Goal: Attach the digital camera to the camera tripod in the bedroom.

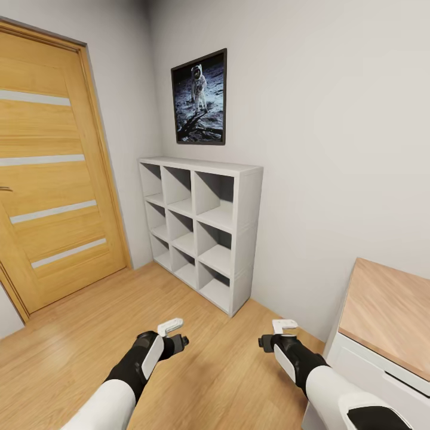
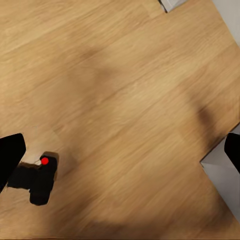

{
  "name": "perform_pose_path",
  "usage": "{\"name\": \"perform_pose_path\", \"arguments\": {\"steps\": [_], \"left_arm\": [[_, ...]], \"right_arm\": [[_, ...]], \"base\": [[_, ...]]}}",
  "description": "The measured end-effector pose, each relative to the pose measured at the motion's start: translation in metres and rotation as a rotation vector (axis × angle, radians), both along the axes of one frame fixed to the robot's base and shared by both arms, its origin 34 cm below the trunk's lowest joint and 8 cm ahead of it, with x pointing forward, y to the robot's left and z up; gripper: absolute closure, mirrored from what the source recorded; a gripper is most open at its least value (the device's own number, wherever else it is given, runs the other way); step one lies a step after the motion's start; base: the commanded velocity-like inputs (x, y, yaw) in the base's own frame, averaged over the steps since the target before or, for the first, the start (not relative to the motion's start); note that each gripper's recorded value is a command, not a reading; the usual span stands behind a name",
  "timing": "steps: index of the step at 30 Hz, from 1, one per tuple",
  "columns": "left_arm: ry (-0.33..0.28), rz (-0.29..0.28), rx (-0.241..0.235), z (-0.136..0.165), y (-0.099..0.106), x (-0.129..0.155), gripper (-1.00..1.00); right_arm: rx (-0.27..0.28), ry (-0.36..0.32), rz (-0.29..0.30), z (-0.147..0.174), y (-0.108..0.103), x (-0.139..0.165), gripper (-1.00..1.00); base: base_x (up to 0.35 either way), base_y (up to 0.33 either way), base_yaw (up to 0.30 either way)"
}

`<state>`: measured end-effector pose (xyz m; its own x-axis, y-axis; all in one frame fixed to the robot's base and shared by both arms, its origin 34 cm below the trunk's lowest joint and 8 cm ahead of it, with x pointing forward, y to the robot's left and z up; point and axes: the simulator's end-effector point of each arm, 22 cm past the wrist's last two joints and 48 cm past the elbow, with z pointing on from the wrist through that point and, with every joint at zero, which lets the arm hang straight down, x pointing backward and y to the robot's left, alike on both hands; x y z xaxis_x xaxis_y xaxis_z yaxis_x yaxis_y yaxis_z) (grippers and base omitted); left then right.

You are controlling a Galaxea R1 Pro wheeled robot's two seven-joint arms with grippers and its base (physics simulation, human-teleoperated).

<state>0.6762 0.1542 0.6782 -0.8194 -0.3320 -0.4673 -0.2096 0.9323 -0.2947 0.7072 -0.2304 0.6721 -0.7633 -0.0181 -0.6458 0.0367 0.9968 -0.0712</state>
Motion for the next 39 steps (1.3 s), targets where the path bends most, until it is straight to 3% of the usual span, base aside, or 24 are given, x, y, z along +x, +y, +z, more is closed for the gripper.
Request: {"name": "perform_pose_path", "arguments": {"steps": [8,39], "left_arm": [[0.01,0.011,0.017,-0.002,0.002,-0.002,-1.0],[0.011,0.015,0.037,-0.058,0.013,-0.005,-1.0]], "right_arm": [[-0.001,0.0,0.005,0.0,0.002,0.0,-1.0],[0.001,0.015,0.011,-0.06,0.007,-0.009,-1.0]], "base": [[0.0,0.0,0.0],[0.0,0.0,0.0]]}}
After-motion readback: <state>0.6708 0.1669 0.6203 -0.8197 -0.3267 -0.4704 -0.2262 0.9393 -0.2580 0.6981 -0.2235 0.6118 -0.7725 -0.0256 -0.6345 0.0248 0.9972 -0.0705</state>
